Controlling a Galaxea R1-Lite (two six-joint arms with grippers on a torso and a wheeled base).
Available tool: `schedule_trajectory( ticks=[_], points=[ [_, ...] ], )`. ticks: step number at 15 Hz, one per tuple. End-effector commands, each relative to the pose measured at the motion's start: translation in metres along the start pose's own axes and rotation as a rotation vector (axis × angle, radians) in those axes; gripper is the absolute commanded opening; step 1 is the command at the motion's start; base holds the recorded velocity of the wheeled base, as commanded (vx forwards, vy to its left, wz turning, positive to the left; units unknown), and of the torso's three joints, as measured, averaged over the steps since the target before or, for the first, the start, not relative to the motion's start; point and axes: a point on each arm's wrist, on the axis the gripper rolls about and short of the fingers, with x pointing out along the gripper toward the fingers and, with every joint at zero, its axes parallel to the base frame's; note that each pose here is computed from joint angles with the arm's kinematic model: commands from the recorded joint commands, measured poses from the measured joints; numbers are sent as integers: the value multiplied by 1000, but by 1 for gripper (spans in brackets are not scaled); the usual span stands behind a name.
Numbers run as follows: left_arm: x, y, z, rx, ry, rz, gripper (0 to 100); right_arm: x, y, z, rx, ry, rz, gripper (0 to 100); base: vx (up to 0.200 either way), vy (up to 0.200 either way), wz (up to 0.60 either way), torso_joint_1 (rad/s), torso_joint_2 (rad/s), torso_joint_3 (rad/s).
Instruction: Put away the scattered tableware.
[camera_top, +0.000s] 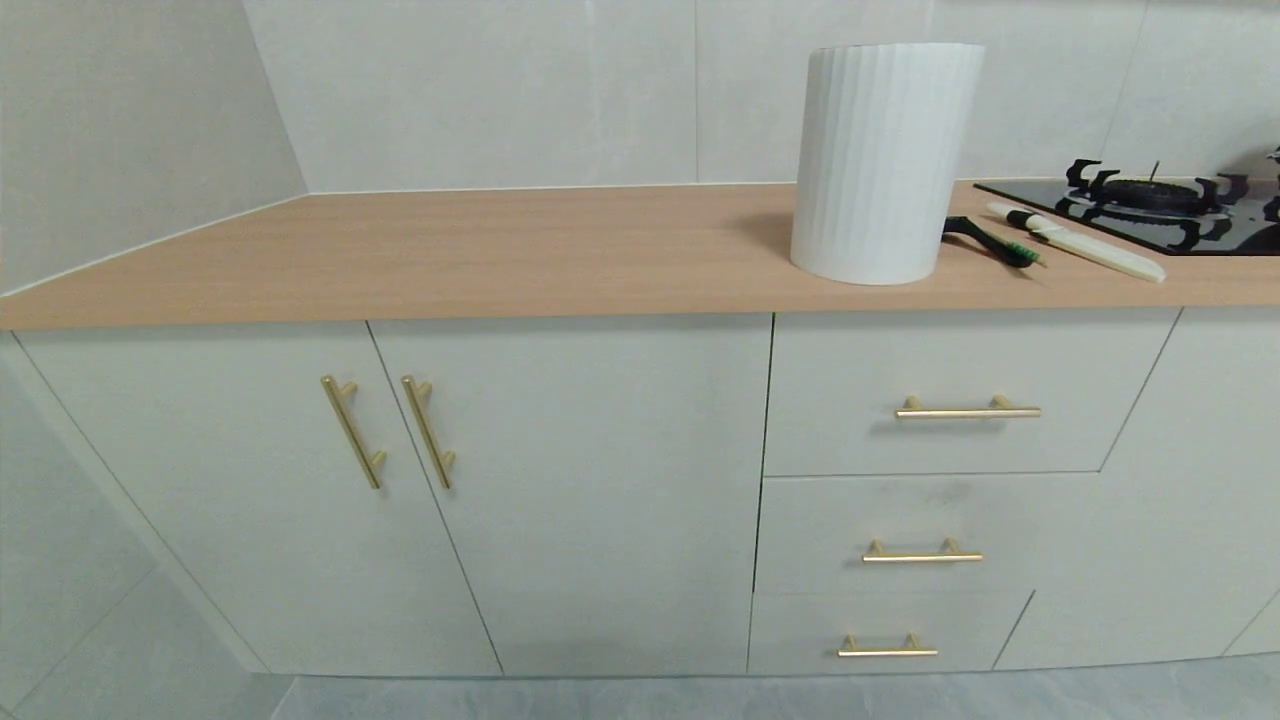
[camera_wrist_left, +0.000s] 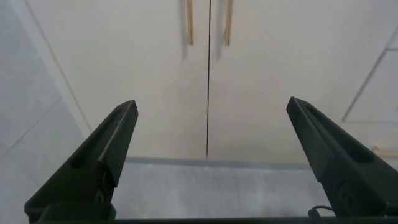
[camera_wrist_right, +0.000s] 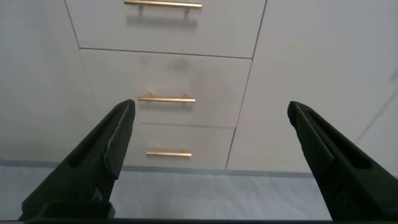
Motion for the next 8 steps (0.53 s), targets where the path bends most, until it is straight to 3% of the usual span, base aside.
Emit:
schedule_trajectory(
  ticks=[1, 4, 6, 8],
  points=[
    [0, 0, 0, -2, 1, 1, 100, 0, 0, 0, -2, 2, 0, 100, 0, 0, 0, 0, 0, 0],
    [0, 0, 0, -2, 2, 1, 100, 0, 0, 1, 1, -10, -3, 100, 0, 0, 0, 0, 0, 0],
    [0, 0, 0, -2, 1, 1, 100, -1, -4, 39, 87, -51, 36, 100, 0, 0, 0, 0, 0, 0],
    [0, 0, 0, -2, 1, 1, 100, 21, -4, 49, 77, 109, 118, 100, 0, 0, 0, 0, 0, 0]
  ],
)
